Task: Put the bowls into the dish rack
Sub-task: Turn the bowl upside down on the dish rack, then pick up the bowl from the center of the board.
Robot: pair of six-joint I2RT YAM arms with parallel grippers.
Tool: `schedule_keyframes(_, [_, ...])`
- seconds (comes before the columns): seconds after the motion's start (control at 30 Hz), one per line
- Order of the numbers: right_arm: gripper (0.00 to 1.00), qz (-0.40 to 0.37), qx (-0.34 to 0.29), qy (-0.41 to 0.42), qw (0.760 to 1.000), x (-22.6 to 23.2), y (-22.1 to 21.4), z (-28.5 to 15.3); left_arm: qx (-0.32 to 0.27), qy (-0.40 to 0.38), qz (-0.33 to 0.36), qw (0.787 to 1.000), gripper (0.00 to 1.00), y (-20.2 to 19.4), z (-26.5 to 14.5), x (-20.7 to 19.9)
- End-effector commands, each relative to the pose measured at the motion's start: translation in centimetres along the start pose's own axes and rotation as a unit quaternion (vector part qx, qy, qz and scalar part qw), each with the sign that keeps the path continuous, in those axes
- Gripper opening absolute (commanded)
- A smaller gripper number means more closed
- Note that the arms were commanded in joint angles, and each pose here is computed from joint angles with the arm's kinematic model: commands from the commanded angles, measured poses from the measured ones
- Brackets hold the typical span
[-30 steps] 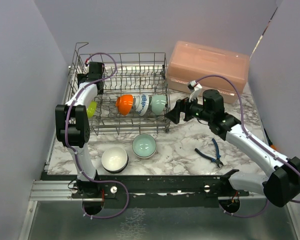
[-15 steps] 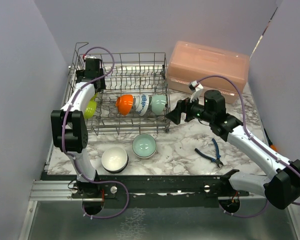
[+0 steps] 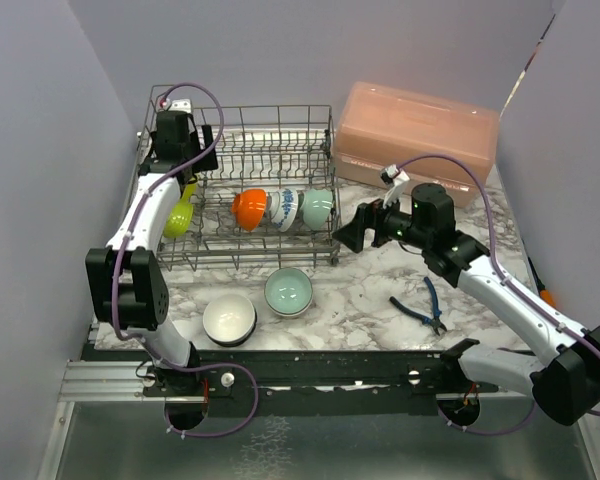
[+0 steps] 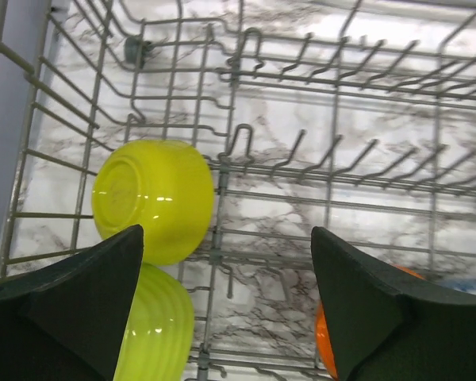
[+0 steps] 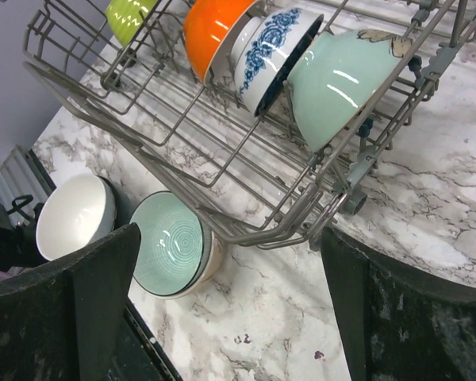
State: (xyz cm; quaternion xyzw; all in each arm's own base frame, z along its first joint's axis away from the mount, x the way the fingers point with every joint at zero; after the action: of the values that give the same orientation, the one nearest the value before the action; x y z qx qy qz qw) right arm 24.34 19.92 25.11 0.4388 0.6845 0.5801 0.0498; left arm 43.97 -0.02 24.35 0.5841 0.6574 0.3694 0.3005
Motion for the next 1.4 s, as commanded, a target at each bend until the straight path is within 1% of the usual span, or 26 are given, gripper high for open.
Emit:
schedule_keyframes(0.0, [1.00, 0.008, 0.020, 0.016, 1.000, 0.2, -1.2, -0.5, -0.075, -0.131, -0.023, 0.988, 0.87, 2.1, -3.4, -2.2])
schedule_keyframes(0.2, [1.00, 0.012, 0.036, 0.024, 0.999, 0.1, -2.4, -0.7, -0.122, -0.263, -0.037, 0.956, 0.87, 3.1, -6.3, -4.8])
schedule_keyframes(0.33, [1.00, 0.015, 0.044, 0.036, 0.998, 0.2, -3.5, -1.0, -0.150, -0.324, -0.039, 0.933, 0.87, 3.7, -8.1, -5.8])
schedule_keyframes(0.43, [1.00, 0.020, 0.058, 0.049, 0.997, 0.3, -4.5, -1.1, -0.177, -0.352, -0.045, 0.918, 0.88, 3.9, -9.4, -6.2])
schedule_keyframes(0.5, [1.00, 0.027, 0.064, 0.056, 0.996, 0.2, -5.4, -1.2, -0.196, -0.353, -0.054, 0.913, 0.89, 4.0, -10.0, -5.3])
schedule_keyframes(0.6, [1.00, 0.041, 0.072, 0.064, 0.995, 0.2, -6.3, -1.1, -0.225, -0.356, -0.068, 0.904, 0.99, 4.1, -11.1, -4.7])
schedule_keyframes(0.77, [0.98, 0.047, 0.094, 0.071, 0.992, 0.5, -7.9, -0.2, -0.257, -0.364, -0.100, 0.890, 0.99, 4.0, -12.0, -3.5])
schedule_keyframes(0.87, [0.95, 0.038, 0.110, 0.071, 0.991, 1.3, -8.7, 0.5, -0.258, -0.384, -0.112, 0.880, 0.99, 3.9, -12.0, -3.5])
schedule_keyframes(1.0, [0.94, 0.018, 0.122, 0.054, 0.991, 2.1, -9.4, 1.5, -0.250, -0.415, -0.121, 0.866, 0.99, 3.8, -11.7, -3.7])
schedule_keyframes(1.17, [0.90, -0.007, 0.143, 0.031, 0.989, 3.4, -10.4, 2.7, -0.246, -0.422, -0.127, 0.863, 0.99, 3.7, -11.5, -3.9])
schedule_keyframes(1.37, [0.86, -0.024, 0.159, 0.046, 0.986, 6.1, -11.1, 4.2, -0.250, -0.414, -0.128, 0.866, 0.99, 3.5, -11.4, -3.7])
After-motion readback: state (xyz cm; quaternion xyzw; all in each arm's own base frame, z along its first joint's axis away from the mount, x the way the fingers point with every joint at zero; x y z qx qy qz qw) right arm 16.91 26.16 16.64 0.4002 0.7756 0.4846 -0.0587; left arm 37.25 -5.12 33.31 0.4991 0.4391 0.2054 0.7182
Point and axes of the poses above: each gripper's point midway between its finger pads, its own z axis out along the fingers, its own x axis along the line the jaws close on, y = z × x, the point moved 6 cm from there along -z, back along the fingers, and after that the axes turned 3 degrees about z, right-handed, at the moved point
